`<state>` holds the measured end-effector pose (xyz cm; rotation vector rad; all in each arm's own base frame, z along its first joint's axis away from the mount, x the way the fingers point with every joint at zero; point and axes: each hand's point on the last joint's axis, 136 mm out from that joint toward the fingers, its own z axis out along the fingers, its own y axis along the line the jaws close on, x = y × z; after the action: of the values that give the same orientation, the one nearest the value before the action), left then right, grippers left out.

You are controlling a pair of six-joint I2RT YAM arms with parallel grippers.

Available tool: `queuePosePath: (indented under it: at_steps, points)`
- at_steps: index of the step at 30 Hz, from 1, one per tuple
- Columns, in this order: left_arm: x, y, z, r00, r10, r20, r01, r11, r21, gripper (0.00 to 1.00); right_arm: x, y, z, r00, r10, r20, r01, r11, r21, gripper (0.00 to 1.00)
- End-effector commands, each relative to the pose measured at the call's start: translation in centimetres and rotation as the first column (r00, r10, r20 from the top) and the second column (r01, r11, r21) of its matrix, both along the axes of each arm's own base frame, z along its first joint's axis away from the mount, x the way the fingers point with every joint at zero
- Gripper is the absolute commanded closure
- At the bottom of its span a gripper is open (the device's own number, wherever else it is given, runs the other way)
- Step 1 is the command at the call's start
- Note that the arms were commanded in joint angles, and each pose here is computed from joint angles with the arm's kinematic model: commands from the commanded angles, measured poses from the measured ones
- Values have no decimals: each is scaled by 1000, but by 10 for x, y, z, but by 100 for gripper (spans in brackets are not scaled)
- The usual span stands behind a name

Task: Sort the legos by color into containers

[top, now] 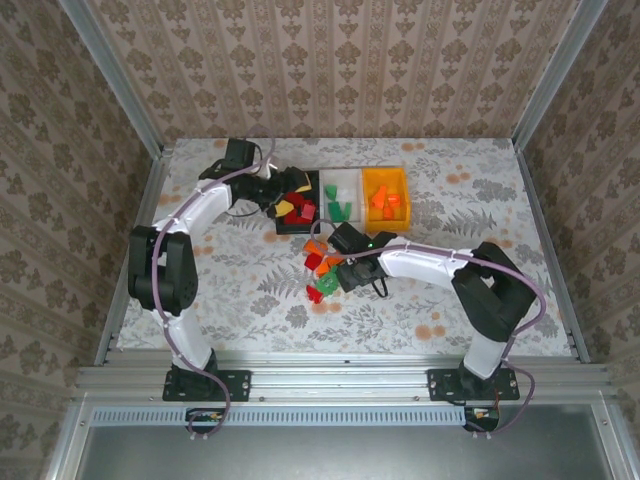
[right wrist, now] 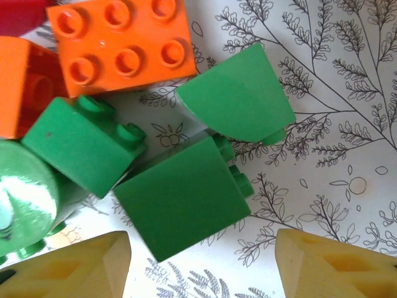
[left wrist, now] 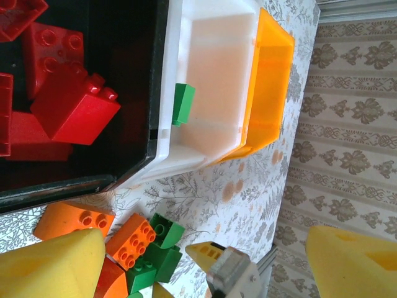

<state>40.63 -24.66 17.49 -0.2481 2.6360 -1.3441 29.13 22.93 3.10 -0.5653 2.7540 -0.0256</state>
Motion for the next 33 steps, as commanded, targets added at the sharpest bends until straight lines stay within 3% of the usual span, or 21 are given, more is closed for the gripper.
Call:
queuePosePath:
  at_steps: [1, 9, 20, 33]
  points:
    - [-1, 1, 15, 999, -14, 35, 14, 1000, 3, 14, 5, -6, -12, 1000, -5, -21, 4, 999, -38, 39]
    - [2, 8, 20, 998, -1, 56, 0, 1000, 14, 14, 25, -6, -11, 999, 26, 25, -25, 999, -37, 44]
    - [3, 13, 30, 996, 6, 84, -7, 1000, 19, 14, 34, 5, -10, 999, 42, 26, -42, 999, 24, 59]
    - [11, 31, 35, 994, 66, 91, -67, 998, 8, 14, 20, -5, 50, 988, -16, 155, 12, 1000, 24, 64]
